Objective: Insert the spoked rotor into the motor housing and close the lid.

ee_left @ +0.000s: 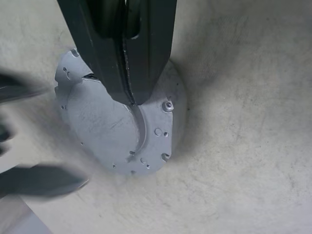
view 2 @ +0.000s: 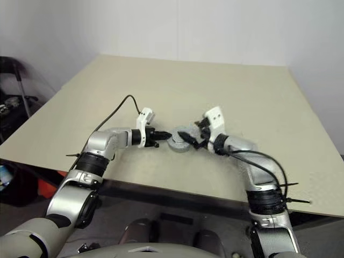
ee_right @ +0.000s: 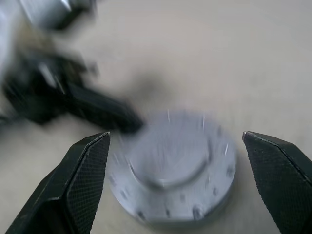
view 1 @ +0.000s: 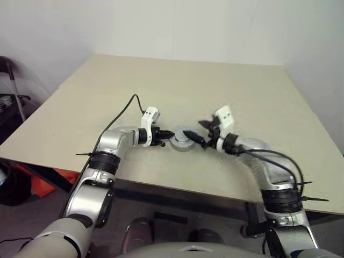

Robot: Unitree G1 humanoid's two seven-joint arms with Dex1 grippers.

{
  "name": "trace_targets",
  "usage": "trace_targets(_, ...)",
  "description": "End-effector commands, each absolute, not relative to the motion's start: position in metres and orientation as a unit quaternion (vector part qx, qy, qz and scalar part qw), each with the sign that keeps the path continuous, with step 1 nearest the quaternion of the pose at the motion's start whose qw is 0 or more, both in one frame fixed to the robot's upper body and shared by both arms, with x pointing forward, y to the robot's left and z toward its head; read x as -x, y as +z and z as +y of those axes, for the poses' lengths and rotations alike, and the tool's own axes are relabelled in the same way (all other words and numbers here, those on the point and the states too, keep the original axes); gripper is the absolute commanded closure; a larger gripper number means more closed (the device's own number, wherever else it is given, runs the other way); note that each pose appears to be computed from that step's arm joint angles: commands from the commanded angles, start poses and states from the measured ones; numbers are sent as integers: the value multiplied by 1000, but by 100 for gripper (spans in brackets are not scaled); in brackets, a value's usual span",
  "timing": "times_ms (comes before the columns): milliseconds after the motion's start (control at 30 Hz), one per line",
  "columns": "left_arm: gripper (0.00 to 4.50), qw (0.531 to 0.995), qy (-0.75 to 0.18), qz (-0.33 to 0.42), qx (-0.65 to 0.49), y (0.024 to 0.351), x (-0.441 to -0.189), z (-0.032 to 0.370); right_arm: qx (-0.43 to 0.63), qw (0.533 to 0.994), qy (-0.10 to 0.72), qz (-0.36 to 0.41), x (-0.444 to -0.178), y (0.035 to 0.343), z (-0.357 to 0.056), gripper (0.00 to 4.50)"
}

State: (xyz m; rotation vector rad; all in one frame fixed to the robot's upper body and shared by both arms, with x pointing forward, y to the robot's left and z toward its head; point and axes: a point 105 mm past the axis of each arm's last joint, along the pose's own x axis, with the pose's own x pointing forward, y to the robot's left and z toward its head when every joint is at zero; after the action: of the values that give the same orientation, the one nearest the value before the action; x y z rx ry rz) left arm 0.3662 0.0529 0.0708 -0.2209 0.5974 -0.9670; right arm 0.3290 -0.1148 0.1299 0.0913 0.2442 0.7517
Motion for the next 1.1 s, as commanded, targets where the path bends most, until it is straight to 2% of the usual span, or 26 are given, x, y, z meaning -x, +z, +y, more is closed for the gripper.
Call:
trace_targets(33,450,838,-444,306,89,58,-366,55,-113,924,337,142,-327,137,-137,2)
trace_targets(233,450,841,-443,298,87,60,-369,55,-224,908,244,257,-326,90,-160,2)
trace_targets(567,450,845,-442,288,86,67,-373,60,-381,858,244,241,-336,105,-137,2)
trace_targets(767,450,849,-438,283,85,71,-376,62,-378,843,260,282,-331,93,-111,2)
trace_targets(1100,450,850,-438,280,85,73,-377,64,-373,834,262,310,-327,81,-103,2)
